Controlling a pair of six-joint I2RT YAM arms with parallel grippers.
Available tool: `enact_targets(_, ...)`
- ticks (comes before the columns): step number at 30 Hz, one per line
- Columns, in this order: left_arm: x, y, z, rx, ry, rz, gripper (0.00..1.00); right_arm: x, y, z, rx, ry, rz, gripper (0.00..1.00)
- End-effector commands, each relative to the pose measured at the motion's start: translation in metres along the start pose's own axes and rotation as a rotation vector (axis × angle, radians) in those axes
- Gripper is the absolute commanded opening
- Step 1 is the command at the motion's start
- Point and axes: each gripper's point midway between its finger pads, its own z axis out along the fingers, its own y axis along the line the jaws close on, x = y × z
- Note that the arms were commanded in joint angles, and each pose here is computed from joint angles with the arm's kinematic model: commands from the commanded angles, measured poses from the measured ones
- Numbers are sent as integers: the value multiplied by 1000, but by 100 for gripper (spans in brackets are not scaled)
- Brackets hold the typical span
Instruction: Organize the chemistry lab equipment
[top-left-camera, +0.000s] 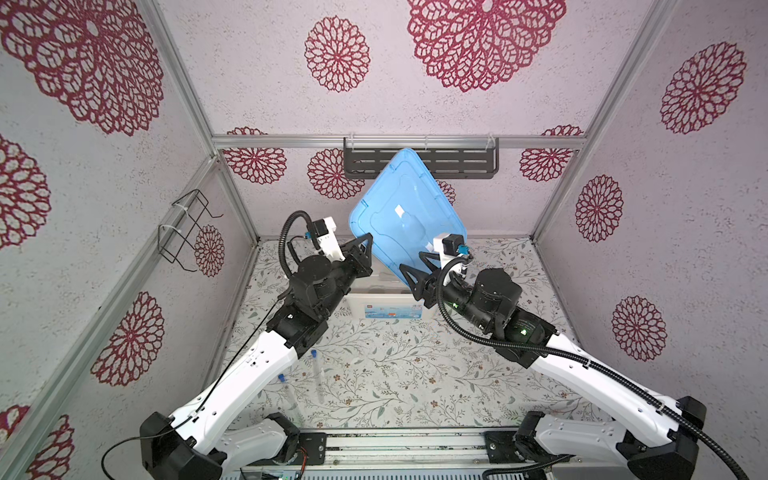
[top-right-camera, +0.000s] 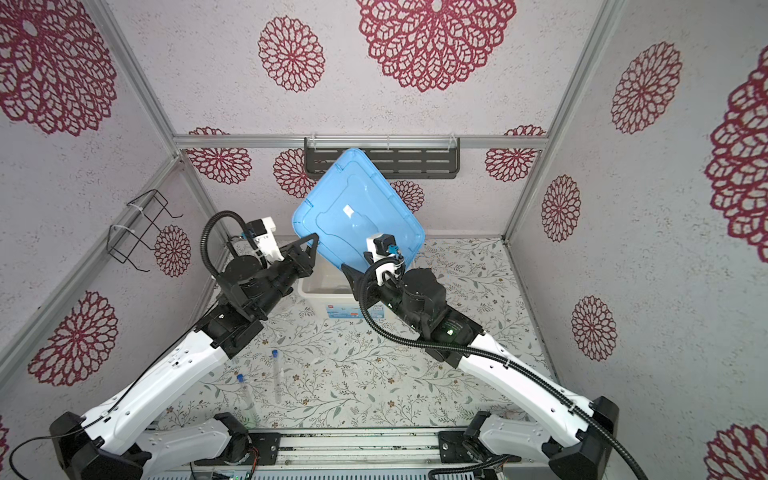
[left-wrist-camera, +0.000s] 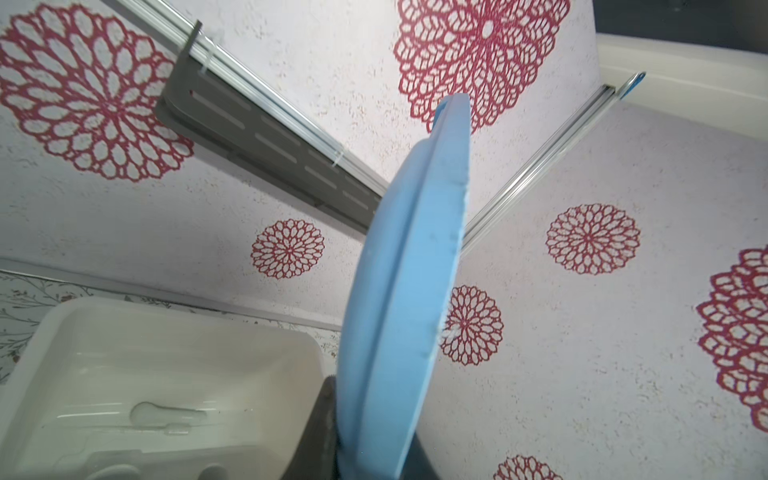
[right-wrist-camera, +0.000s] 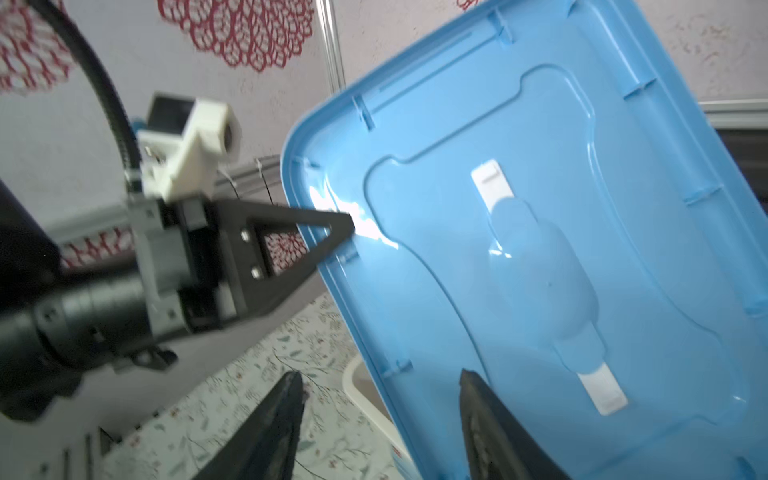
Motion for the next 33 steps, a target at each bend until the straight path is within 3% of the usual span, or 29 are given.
enact_targets(1, -40, -15, -14, 49, -81, -49, 4, -2, -21, -11, -17, 70, -34, 70)
enact_targets(4, -56, -2, -18, 10, -94, -105, 2, -12, -76, -23, -44, 36, 262, 74)
enact_targets(8, -75, 6, -22, 29, -112, -245, 0, -20, -119, -44, -45, -45, 472, 76)
enact_targets(14, -75, 0, -21, 109, -59, -447, 0, -44, -122, -47, -281, -174, 760, 78)
enact_targets(17, -70, -4, -19, 147, -34, -499, 0, -61, -117, -45, -394, -225, 815, 83)
enact_targets(24, -54, -1, -17, 162, 19, -561, 1, -58, -132, -27, -370, -217, 900, 80)
enact_targets(33, -40, 15, -11, 142, 34, -625, 0, -65, -113, -13, -503, -260, 948, 54)
